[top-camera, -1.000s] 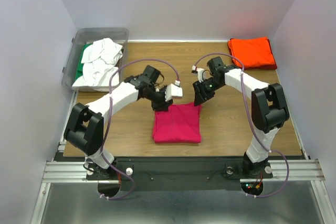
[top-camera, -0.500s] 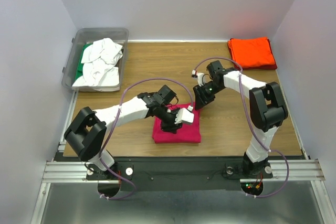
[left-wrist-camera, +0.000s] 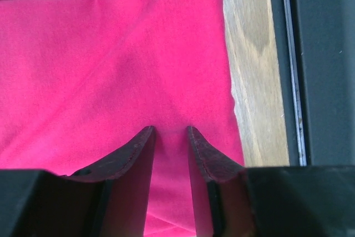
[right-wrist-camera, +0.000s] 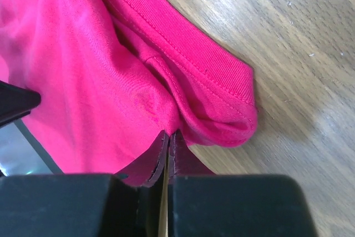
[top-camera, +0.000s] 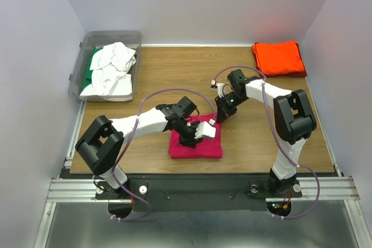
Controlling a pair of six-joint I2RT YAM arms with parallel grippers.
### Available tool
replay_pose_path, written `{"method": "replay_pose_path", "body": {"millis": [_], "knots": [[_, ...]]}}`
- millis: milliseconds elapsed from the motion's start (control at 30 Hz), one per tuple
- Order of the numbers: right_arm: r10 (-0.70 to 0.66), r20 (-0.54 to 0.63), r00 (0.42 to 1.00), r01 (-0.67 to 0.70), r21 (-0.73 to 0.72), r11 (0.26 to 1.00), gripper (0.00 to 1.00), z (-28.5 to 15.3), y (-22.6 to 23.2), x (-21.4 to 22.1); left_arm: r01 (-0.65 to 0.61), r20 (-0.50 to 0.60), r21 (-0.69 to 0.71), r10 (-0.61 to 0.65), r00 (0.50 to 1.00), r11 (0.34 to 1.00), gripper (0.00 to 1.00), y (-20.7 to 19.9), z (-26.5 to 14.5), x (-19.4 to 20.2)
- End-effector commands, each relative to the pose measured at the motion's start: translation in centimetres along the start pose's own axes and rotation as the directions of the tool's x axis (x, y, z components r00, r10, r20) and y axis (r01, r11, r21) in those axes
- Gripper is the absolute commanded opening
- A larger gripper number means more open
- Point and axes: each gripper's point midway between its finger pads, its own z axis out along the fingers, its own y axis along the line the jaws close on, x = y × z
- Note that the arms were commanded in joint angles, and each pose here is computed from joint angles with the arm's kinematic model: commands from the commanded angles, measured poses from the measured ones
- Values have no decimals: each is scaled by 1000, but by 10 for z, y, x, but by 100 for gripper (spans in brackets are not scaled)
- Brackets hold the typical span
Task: Fold and stack the t-shirts
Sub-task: Fold the tshirt
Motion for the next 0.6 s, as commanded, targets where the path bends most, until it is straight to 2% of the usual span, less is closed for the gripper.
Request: {"method": "replay_pose_path", "body": {"millis": [0, 200, 567], "knots": [[-70, 78, 994, 69, 24, 997, 1, -17, 10, -27, 9, -19, 23, -8, 1000, 1000, 38, -8, 6, 10], [-106, 122, 987, 97, 77, 992, 1, -32, 9, -48, 10, -47, 45, -8, 999, 999, 28, -14, 8, 22], [-72, 76, 994, 60, 155, 986, 1, -11, -34, -47, 18, -74, 71, -13, 997, 997, 26, -21, 14, 34]]}}
